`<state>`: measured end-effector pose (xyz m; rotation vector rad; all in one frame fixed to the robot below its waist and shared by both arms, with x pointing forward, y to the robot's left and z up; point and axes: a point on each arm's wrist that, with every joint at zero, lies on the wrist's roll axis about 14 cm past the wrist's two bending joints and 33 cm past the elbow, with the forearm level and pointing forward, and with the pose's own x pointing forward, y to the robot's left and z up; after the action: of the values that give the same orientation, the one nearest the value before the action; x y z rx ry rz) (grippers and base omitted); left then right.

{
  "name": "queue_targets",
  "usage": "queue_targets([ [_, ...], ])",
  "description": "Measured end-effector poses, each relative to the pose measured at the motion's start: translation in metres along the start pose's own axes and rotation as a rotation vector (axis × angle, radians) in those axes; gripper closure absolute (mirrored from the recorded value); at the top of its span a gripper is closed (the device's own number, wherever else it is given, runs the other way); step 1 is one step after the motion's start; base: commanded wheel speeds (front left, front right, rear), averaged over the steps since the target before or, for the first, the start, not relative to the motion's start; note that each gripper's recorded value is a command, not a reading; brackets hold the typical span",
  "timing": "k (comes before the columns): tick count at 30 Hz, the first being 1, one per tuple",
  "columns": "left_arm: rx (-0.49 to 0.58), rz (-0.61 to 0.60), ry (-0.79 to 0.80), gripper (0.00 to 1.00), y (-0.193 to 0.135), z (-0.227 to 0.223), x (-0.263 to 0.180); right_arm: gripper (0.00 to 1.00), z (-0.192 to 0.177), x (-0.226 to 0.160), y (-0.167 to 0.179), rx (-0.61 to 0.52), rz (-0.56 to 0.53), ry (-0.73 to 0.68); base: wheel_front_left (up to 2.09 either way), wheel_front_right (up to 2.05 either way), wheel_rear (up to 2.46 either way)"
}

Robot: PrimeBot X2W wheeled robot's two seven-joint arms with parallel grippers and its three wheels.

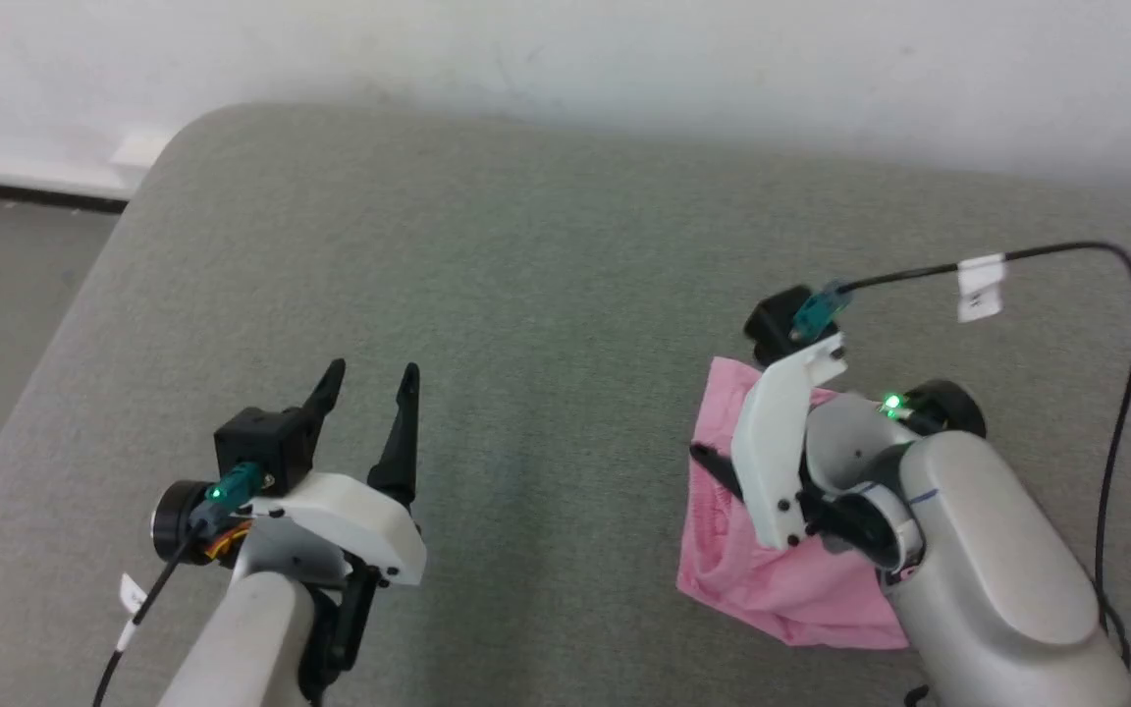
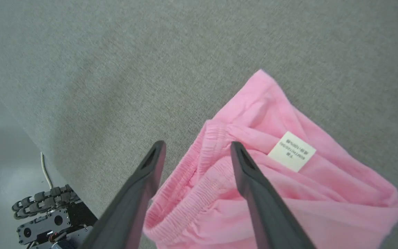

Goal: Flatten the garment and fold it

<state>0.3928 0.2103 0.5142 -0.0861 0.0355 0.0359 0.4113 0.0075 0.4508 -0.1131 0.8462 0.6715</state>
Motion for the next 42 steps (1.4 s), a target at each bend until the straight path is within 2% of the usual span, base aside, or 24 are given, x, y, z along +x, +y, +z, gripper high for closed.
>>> queue_targets([
  [3,0.008,-0.011,-0.025,0.00,-0.004,0.006,0.004,0.00,0.021,-0.022,-0.009,0.009,-0.019,-0.107,0.00,0.00,0.00],
  [7,0.019,-0.032,-0.113,0.00,-0.014,0.025,0.011,0.00,0.042,-0.060,-0.039,0.047,-0.097,-0.266,0.00,0.00,0.00],
  [11,0.030,-0.064,-0.170,0.00,-0.029,0.036,0.014,0.00,0.027,-0.094,-0.084,0.122,-0.240,-0.353,0.00,0.00,0.00],
  [15,0.028,-0.087,-0.175,0.00,-0.040,0.035,0.016,0.00,-0.025,-0.101,-0.111,0.207,-0.345,-0.289,0.00,0.00,0.00],
  [20,0.031,-0.083,-0.162,0.00,-0.040,0.030,0.016,0.00,-0.077,-0.082,-0.110,0.276,-0.353,-0.151,0.00,0.00,0.00],
  [28,0.031,-0.063,-0.133,0.00,-0.034,0.021,0.014,0.00,-0.109,-0.045,-0.102,0.293,-0.326,-0.017,0.00,0.00,0.00],
  [34,0.032,-0.035,-0.114,0.00,-0.025,0.014,0.011,0.00,-0.113,-0.023,-0.102,0.270,-0.312,0.023,0.00,0.00,0.00],
  [35,0.032,-0.030,-0.112,0.00,-0.024,0.013,0.011,0.17,-0.114,-0.021,-0.102,0.267,-0.310,0.031,0.00,0.00,0.00],
  [36,0.033,-0.026,-0.111,0.00,-0.022,0.013,0.010,0.63,-0.114,-0.019,-0.102,0.265,-0.308,0.038,0.00,0.00,0.00],
  [37,0.034,-0.021,-0.110,0.00,-0.021,0.013,0.010,1.00,-0.114,-0.018,-0.102,0.259,-0.308,0.040,0.00,0.00,0.00],
  [42,0.037,-0.014,-0.119,0.00,-0.020,0.016,0.010,1.00,-0.107,-0.016,-0.099,0.218,-0.294,0.039,0.00,0.00,0.00],
])
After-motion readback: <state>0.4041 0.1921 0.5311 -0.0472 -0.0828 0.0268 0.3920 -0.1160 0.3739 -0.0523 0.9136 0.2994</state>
